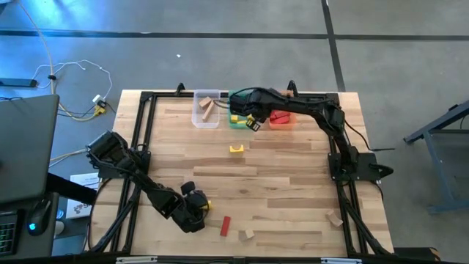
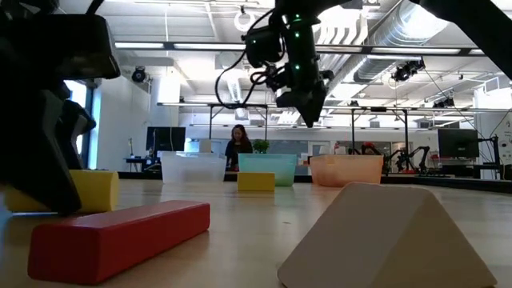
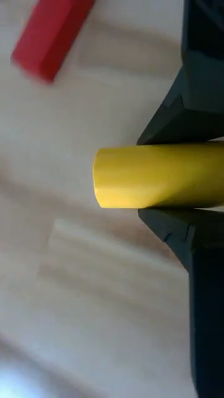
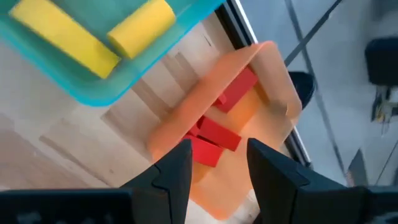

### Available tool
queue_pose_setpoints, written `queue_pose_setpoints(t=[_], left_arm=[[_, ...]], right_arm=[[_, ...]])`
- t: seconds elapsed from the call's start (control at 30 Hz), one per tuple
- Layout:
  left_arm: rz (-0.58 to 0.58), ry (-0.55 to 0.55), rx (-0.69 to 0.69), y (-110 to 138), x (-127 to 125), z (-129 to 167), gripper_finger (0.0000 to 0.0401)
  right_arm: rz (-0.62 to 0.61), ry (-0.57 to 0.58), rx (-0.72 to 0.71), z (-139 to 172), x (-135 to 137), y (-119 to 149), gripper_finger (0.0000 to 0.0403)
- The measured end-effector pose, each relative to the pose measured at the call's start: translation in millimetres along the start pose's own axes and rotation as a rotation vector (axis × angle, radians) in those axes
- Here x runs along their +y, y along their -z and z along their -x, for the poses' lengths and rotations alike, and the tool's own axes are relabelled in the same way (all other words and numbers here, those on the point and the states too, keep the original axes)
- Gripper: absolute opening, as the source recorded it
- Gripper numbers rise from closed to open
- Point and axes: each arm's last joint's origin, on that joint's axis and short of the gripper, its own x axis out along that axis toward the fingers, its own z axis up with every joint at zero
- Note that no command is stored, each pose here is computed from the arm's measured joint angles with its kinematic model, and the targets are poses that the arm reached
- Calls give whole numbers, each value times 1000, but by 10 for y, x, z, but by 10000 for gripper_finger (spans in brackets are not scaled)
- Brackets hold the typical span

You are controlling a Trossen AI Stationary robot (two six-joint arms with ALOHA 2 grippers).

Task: Sort & place blocks by color
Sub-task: Put the yellow block into the green transparent bin

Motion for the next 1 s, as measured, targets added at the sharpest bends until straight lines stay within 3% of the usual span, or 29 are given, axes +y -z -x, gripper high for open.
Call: queue_pose_setpoints(t=[0.33, 0.63, 0.77, 1.0], left_arm=[[-50, -143, 2, -273, 325, 20, 103], [-77, -270, -20, -462, 605, 253, 103], [-81, -290, -45, -561, 708, 365, 103], [-110, -305, -75, -719, 866, 468, 103]], right_arm=[[52, 45, -104, 301, 129, 124, 138], [44, 25, -155, 622, 187, 331, 138], [50, 77, -151, 670, 225, 409, 138], [57, 66, -153, 735, 309, 479, 138]])
